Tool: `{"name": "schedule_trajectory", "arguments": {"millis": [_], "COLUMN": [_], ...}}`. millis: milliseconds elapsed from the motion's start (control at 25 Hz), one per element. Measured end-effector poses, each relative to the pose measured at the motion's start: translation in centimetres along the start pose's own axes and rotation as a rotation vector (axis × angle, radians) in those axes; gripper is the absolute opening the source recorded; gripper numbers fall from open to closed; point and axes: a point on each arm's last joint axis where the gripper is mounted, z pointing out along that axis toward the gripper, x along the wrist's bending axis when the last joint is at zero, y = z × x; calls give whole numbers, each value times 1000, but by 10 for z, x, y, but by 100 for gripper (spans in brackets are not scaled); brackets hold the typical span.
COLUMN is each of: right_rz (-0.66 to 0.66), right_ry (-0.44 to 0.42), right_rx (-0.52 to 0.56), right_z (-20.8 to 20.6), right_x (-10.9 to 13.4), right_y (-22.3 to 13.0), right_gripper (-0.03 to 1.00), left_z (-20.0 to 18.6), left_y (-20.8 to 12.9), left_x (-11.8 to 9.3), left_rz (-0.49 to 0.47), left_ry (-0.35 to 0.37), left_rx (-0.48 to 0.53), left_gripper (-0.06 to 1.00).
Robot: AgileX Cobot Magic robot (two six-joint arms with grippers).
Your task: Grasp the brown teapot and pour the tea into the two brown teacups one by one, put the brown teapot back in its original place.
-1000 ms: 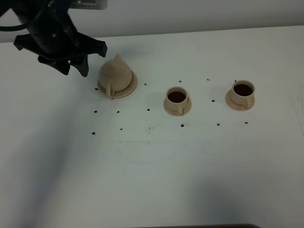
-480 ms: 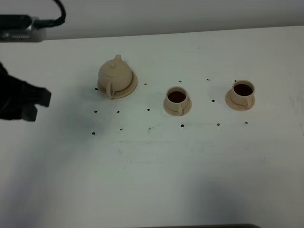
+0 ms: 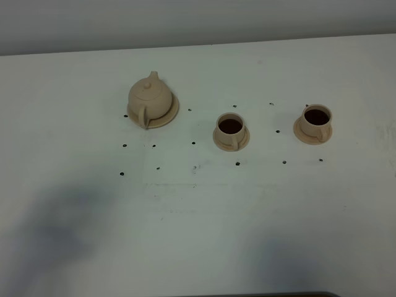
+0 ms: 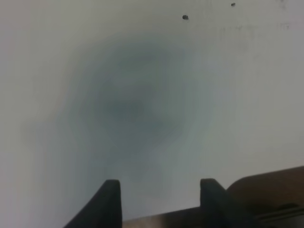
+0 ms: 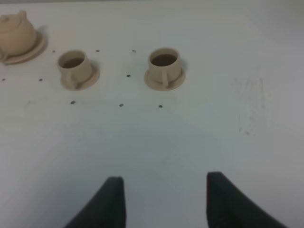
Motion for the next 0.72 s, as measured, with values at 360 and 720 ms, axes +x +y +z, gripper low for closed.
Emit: {"name": "schedule_trajectory", "arguments": {"millis": [360,720], "right_rz": [1,1], "right_ry": [0,0], "right_rx": [0,0], "right_z": [0,0], "right_x": [0,0], "right_y": [0,0], "right_gripper": [41,41], "left_z": [15,27], "left_y": [-46,-61], "left_x": [3,5], "left_rz": [66,107], "left_ry": [-28,-31], "left_rx": [-10,-47], "left_gripper": [40,40]}}
